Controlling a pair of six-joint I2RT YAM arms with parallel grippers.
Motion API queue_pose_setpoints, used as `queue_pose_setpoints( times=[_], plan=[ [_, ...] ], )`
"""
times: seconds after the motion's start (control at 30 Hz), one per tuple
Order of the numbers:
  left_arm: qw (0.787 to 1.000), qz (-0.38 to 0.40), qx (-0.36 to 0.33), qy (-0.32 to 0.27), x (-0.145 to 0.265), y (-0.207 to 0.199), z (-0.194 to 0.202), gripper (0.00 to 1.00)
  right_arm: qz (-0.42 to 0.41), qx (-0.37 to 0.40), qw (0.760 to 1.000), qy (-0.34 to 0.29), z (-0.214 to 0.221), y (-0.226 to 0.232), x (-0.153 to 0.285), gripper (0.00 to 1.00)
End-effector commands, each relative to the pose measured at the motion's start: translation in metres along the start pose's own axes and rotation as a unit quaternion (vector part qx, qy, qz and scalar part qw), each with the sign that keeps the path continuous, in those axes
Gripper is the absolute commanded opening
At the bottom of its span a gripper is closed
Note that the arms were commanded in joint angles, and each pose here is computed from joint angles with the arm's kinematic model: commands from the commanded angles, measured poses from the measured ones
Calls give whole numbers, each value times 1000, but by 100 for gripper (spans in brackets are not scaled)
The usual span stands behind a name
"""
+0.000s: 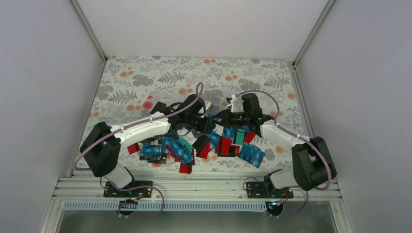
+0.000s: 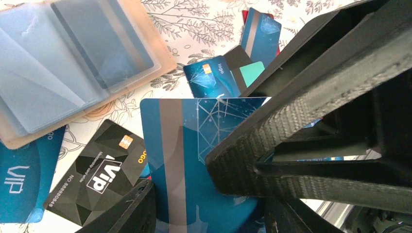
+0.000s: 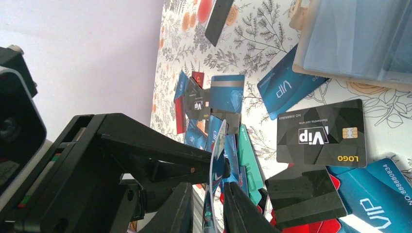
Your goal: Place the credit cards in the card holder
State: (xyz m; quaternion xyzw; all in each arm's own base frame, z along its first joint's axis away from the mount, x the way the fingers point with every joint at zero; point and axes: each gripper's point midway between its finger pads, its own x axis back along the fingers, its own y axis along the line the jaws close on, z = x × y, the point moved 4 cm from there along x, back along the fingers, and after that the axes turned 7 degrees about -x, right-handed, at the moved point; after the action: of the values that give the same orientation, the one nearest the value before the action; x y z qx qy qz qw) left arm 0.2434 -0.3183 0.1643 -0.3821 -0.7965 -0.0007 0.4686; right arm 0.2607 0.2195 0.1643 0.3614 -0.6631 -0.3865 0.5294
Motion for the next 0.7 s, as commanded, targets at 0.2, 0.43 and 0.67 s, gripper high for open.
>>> queue_pose_setpoints(
  times=[0.2,0.43,0.67],
  plan=[
    [999,5,24,-28,6,1,-10,45,-12,9,1000,-7,-5,11,2,11],
    [999,-1,40,-33,4,6,-13,45,-12,13,1000,-8,-5,11,2,4],
    [998,-22,48,-30,14,21,-11,80,-16,52,998,-22,-17,19,3,4]
  ],
)
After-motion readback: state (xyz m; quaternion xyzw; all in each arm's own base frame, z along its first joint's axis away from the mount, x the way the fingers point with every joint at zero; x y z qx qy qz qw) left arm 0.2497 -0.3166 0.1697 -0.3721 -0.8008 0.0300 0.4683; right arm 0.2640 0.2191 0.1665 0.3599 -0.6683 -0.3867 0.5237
